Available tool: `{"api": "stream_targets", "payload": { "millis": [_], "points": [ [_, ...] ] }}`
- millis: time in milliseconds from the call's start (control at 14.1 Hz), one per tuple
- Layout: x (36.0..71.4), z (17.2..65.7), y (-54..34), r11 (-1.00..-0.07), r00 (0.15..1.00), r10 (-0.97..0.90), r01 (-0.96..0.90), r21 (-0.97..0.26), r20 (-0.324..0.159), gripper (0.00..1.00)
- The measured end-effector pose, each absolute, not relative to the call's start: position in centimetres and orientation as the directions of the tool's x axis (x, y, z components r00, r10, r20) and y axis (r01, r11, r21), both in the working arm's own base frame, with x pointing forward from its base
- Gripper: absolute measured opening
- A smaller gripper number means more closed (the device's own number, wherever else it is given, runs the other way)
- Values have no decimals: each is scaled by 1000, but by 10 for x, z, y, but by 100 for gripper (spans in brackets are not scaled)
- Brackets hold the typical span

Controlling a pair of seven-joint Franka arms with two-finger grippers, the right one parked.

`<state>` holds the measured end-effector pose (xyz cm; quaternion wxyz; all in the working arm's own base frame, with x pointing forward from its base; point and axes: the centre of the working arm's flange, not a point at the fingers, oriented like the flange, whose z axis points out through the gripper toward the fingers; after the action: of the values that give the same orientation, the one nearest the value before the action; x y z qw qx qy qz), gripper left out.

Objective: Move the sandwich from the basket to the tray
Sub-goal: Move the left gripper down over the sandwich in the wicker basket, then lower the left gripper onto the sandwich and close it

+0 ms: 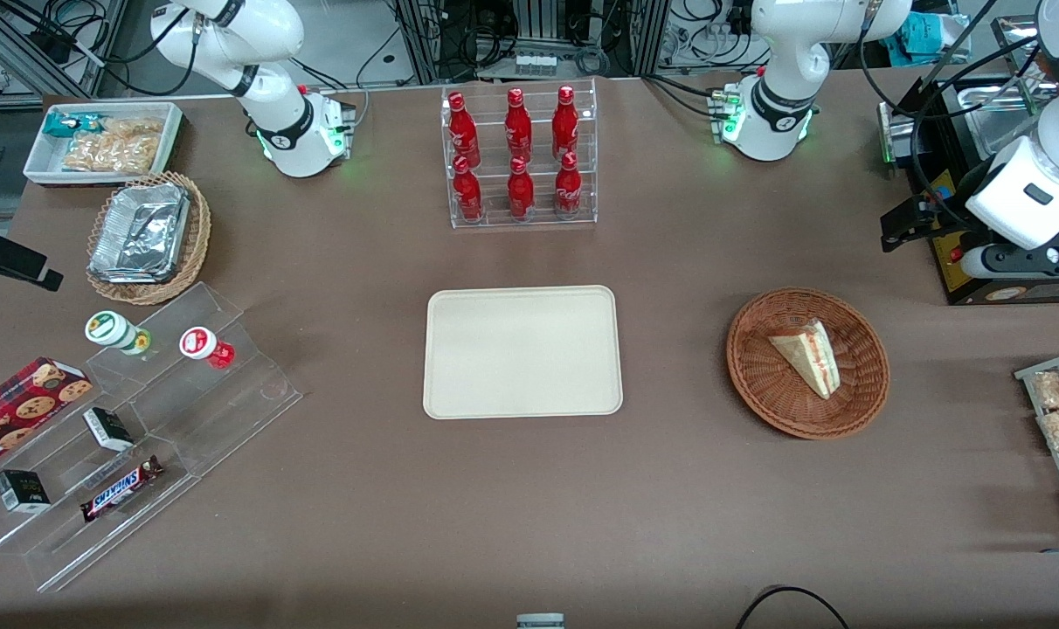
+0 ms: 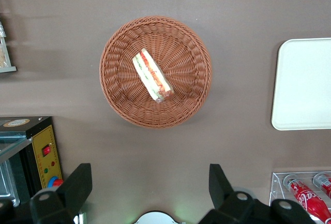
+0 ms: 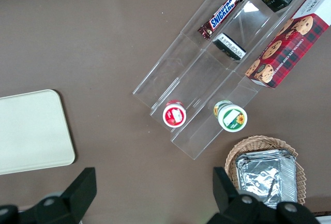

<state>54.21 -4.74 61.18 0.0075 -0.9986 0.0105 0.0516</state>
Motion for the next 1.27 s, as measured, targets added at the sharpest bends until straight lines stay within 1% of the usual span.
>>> {"api": "stream_targets", "payload": {
  "millis": [212, 283, 424, 566, 636, 707, 848, 919, 1061, 1131, 1273],
  "points": [
    [542, 611, -48, -1000, 994, -23, -25, -14, -109, 100],
    [541, 608, -48, -1000, 993, -23, -25, -14, -120, 100],
    [542, 594, -47, -1000, 987, -22, -25, -16, -159, 100],
    [546, 564, -46, -1000, 978, -19, -23, -18, -206, 100],
    [550, 543, -45, -1000, 975, -17, -22, -19, -223, 100],
    [554, 518, -45, -1000, 973, -17, -22, -19, -229, 100],
    [558, 456, -44, -1000, 974, -17, -22, -19, -225, 100],
    [555, 425, -43, -1000, 977, -16, -21, -18, -213, 100],
    [543, 373, -38, -1000, 985, -8, -11, -15, -172, 100],
    [537, 355, -32, -1000, 988, 5, 3, -14, -154, 100],
    [529, 337, -20, -996, 988, 90, 88, -19, -123, 100]
  ]
}}
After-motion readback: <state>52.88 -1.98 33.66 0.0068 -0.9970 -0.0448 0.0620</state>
